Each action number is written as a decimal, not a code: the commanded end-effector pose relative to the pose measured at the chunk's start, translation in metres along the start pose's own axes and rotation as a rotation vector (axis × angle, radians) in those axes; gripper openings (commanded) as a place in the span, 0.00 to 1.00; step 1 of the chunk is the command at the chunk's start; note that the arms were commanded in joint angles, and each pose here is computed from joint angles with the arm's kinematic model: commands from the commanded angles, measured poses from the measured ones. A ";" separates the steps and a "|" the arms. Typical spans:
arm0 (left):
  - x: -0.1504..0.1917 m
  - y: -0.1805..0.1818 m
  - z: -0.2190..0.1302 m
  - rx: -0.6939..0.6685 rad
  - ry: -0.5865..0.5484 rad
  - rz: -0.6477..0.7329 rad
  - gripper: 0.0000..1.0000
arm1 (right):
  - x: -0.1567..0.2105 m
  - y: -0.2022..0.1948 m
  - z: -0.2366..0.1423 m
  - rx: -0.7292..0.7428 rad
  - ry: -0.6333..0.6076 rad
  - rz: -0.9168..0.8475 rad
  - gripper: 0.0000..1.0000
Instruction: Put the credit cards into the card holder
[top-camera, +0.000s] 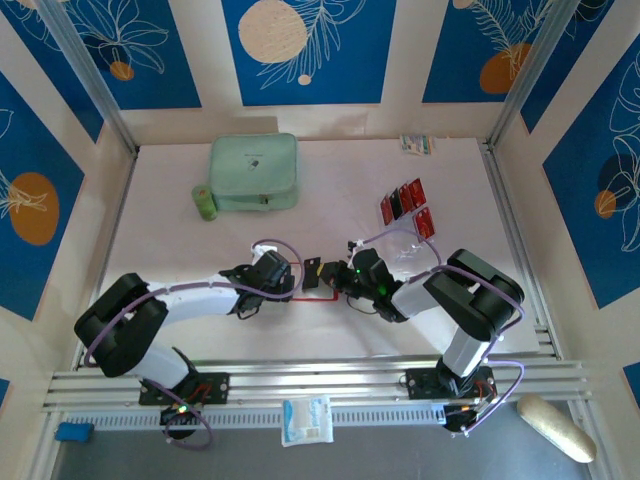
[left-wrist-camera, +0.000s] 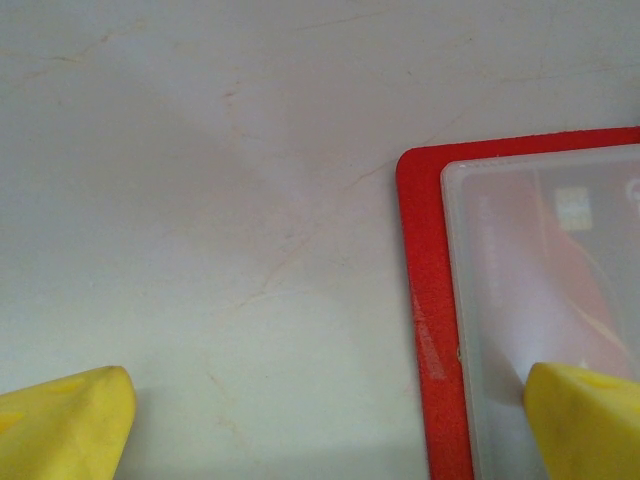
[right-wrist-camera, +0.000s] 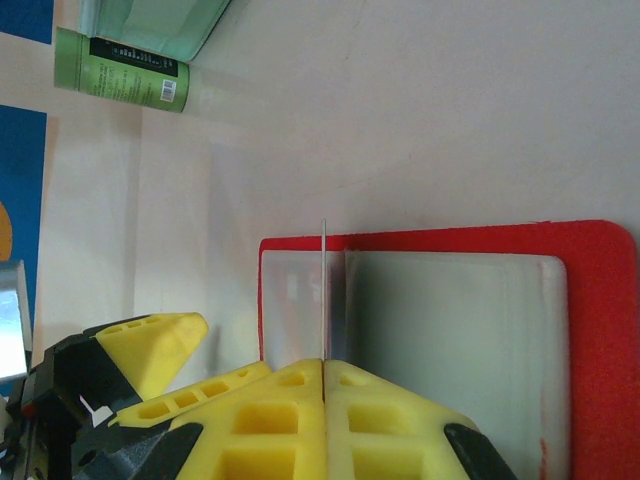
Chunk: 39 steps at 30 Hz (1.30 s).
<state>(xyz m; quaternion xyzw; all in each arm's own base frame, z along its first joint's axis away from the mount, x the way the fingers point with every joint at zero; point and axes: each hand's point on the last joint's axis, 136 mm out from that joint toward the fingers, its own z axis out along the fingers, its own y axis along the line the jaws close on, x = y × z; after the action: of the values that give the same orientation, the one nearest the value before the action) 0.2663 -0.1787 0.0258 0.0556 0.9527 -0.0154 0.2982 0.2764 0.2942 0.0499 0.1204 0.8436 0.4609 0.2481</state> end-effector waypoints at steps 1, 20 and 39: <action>0.014 0.017 0.001 -0.057 0.039 0.017 0.99 | 0.006 -0.001 -0.001 -0.006 0.011 0.000 0.00; 0.014 0.017 0.000 -0.058 0.037 0.017 0.99 | 0.019 -0.027 -0.004 0.048 -0.004 0.041 0.00; 0.014 0.017 0.000 -0.057 0.036 0.015 0.99 | 0.023 -0.033 -0.009 0.103 -0.003 0.053 0.00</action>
<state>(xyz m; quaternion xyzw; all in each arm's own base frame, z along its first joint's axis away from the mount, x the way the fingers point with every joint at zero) 0.2657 -0.1775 0.0262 0.0551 0.9523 -0.0149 0.2998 0.2584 0.2869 0.0294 0.1468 0.8488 0.4487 0.2381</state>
